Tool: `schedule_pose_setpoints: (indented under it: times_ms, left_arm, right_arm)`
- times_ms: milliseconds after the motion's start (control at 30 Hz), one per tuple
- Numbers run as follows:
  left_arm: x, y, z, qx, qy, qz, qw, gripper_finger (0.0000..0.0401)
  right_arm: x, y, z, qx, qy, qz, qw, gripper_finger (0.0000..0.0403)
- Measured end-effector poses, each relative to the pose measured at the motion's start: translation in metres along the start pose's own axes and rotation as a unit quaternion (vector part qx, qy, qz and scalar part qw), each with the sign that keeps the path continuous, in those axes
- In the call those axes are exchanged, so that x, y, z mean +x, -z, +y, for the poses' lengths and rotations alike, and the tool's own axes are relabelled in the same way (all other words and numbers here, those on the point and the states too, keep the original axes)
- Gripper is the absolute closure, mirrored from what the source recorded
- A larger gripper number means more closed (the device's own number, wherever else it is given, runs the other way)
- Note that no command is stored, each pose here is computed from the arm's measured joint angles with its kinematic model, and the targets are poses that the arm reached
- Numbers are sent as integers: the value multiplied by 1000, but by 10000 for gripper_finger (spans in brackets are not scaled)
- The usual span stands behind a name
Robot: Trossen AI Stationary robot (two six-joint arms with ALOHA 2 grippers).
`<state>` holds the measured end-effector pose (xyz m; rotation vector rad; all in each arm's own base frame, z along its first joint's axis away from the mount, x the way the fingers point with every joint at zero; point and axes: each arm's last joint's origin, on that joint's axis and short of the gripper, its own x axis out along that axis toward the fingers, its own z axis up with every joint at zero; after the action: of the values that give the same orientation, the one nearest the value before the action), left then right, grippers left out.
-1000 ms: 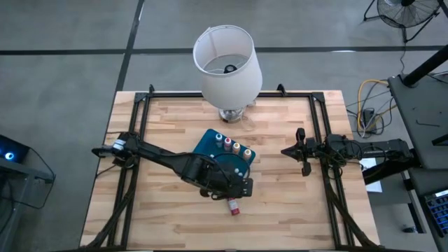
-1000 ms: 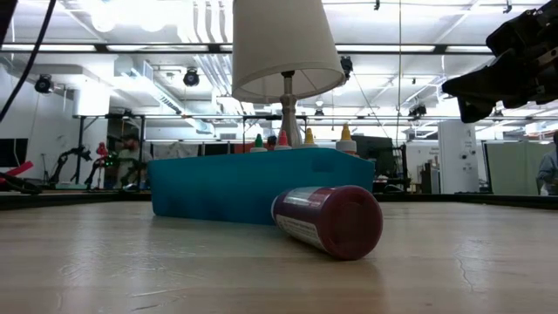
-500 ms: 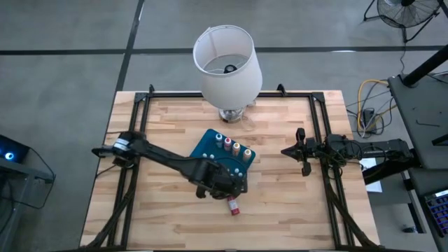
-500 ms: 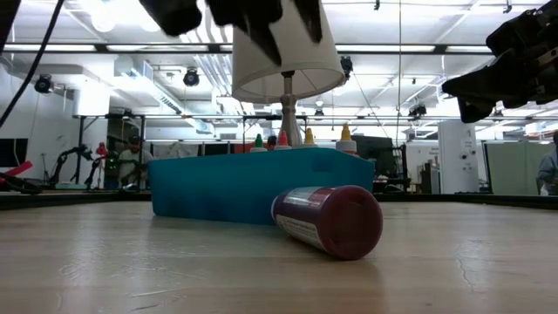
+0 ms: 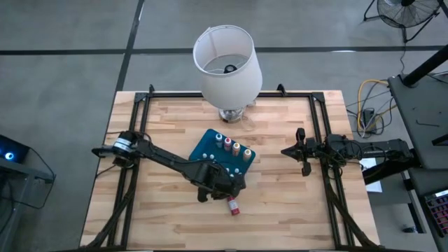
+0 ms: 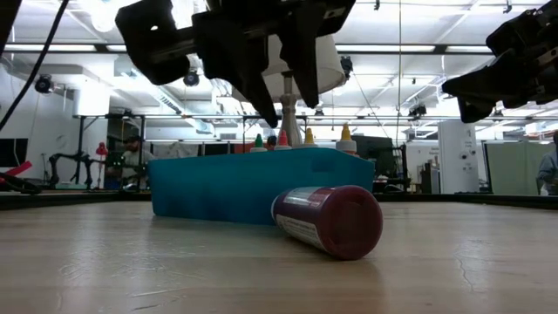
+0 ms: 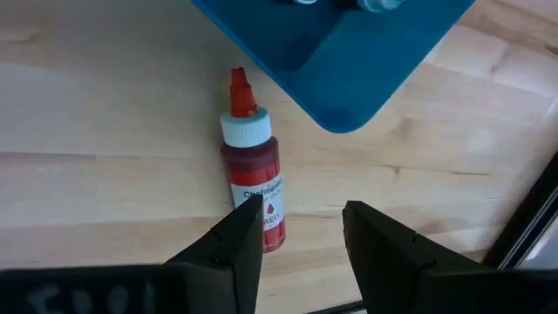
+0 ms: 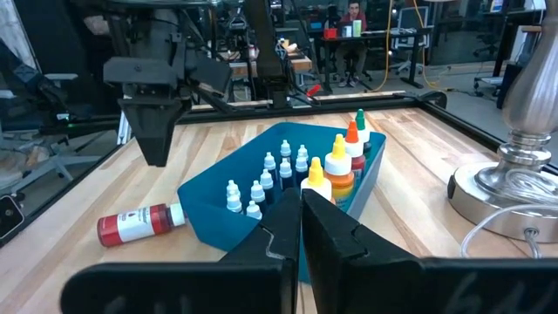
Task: Pick & Place food coloring
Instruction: Put the large red food coloring bottle into the blue container
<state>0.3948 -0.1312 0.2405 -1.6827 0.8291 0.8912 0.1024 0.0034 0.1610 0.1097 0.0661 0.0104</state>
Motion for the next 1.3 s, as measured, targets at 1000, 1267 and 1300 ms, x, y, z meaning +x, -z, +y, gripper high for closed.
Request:
schedule_pose_setpoints:
  times_ms: [1000, 1267, 1300]
  left_arm:
    - [46, -19, 39, -12, -12, 15, 1000, 270]
    - [49, -20, 40, -12, 3, 11, 1000, 270]
    - [49, -20, 39, -13, 7, 10, 1000, 270]
  right_arm:
    - [0, 0, 0, 0, 0, 0, 1000, 394]
    - [0, 0, 0, 0, 0, 0, 1000, 394]
    - [0, 0, 0, 0, 0, 0, 1000, 394]
